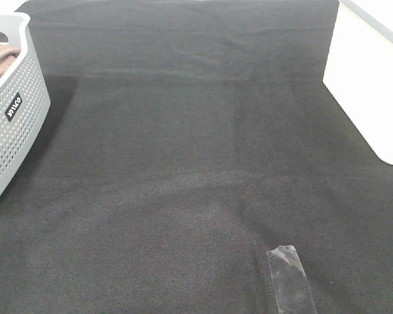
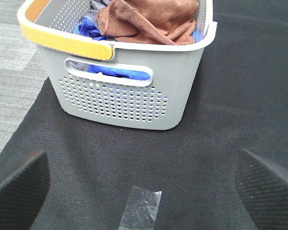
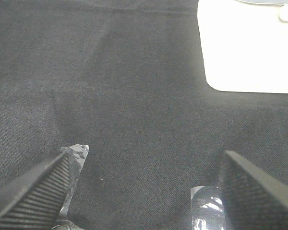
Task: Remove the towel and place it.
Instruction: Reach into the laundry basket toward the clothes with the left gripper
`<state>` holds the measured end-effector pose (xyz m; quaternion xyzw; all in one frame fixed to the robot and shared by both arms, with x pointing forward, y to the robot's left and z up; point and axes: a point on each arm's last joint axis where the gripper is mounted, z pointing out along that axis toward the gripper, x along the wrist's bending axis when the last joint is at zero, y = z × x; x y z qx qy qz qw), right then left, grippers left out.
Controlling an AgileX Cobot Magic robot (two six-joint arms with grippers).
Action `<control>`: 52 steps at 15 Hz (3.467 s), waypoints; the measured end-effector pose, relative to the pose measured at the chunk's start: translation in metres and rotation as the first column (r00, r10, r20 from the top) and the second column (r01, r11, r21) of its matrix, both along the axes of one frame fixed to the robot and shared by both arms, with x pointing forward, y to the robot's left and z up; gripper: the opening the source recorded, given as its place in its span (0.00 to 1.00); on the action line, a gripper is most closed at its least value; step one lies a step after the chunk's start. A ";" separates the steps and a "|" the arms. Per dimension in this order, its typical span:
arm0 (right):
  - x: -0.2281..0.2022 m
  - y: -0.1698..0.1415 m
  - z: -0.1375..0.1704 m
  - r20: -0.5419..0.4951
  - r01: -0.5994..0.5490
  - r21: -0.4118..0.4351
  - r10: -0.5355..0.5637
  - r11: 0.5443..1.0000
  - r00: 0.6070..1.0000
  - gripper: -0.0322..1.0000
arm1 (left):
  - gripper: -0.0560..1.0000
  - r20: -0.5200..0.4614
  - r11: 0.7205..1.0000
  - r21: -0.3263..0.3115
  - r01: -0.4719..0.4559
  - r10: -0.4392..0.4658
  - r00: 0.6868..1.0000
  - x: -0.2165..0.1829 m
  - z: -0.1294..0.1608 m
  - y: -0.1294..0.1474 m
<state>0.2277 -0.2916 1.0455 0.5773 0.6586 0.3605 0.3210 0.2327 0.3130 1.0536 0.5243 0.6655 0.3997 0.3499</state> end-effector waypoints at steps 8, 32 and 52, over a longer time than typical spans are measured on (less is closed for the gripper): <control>0.000 0.000 0.000 0.000 0.000 0.000 0.000 1.000 1.000 0.78 | 0.99 -0.028 0.987 0.094 0.133 -0.131 0.991 0.001 -0.001 -0.007; 0.000 0.000 0.000 0.000 0.000 0.000 0.000 1.000 1.000 0.78 | 0.99 -0.403 0.729 0.452 0.514 -0.347 0.847 0.034 0.062 -0.007; 0.000 0.000 0.000 0.000 0.000 0.000 0.000 1.000 1.000 0.78 | 0.98 -0.949 0.226 0.232 0.946 -0.160 0.271 0.423 0.010 0.069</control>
